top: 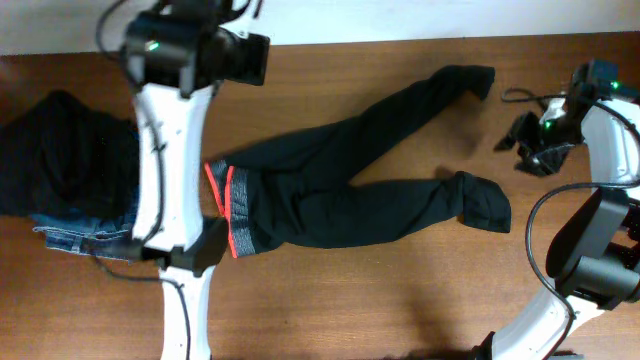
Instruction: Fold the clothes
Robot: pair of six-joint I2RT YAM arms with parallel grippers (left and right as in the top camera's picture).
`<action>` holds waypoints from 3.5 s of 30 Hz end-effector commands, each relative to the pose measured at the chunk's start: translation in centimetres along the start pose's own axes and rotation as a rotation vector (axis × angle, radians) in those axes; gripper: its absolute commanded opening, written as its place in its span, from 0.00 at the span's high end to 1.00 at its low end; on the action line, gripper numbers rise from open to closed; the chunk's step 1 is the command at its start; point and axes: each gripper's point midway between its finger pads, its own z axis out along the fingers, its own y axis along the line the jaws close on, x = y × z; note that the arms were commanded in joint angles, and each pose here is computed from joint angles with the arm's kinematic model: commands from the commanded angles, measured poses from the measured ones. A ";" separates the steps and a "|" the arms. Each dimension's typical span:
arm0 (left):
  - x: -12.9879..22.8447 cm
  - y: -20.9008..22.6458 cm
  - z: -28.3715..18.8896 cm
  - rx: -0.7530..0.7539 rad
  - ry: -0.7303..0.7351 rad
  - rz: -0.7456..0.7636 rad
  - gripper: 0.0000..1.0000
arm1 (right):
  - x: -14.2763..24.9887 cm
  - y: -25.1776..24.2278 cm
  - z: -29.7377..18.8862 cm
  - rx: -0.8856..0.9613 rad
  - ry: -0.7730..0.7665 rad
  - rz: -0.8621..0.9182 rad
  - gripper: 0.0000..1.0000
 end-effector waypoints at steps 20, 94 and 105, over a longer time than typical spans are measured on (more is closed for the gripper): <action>-0.7 -0.1 -3.6 0.004 -0.070 0.039 0.40 | 6.3 -5.4 9.4 0.188 0.131 -0.055 0.71; 19.0 11.6 6.2 0.121 0.435 -0.434 0.29 | 18.0 19.6 3.6 -0.132 0.097 -0.991 0.40; 25.9 8.2 14.7 0.301 0.391 -0.574 0.30 | 22.5 21.3 4.5 -0.115 0.135 -1.113 0.40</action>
